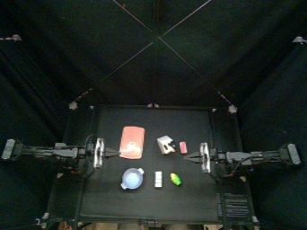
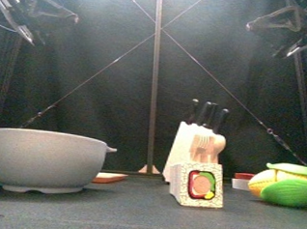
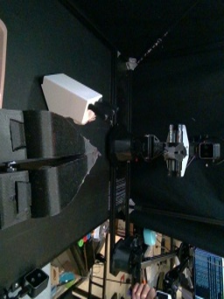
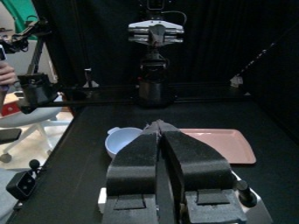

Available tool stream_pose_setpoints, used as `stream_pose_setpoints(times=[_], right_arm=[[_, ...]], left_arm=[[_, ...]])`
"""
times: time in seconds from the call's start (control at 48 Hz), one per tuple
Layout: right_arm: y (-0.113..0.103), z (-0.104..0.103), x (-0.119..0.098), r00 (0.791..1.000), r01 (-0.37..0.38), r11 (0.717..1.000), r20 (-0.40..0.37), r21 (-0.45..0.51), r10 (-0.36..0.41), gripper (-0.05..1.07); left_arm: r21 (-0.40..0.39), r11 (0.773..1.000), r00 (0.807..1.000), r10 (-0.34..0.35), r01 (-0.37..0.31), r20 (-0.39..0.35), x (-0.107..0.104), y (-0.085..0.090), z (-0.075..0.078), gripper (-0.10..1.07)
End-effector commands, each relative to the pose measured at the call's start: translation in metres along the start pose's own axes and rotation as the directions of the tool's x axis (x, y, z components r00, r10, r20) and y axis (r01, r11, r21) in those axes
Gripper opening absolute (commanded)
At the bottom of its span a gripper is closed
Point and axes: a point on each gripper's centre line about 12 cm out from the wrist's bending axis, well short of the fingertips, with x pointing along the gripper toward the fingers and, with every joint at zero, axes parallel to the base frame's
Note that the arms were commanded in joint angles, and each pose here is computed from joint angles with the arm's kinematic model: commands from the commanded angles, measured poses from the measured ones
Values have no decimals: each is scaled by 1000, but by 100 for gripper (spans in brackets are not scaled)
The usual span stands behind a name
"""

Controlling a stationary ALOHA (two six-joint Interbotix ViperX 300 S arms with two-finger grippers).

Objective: Grab salmon sushi

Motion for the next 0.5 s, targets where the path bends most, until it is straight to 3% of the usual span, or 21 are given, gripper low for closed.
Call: stream_pose_setpoints(times=[0.0, 0.188, 0.312, 0.479], right_arm=[[-2, 9, 7, 1000, 11, 1000, 18, 28, -12, 1], [-7, 17, 22, 998, 54, 970, -3, 239, -55, 3], [-12, 25, 35, 996, 90, 907, -21, 412, -89, 3], [-24, 30, 42, 987, 163, 793, -89, 587, -137, 4]], left_arm=[[1, 1000, 1000, -6, 6, 8, 2, -1, -1, -9], [24, 999, 999, -26, 25, 20, 2, -5, 0, 0], [46, 998, 998, -45, 44, 33, 1, -8, -1, 0], [55, 996, 996, -68, 65, 54, -1, -12, -2, 0]])
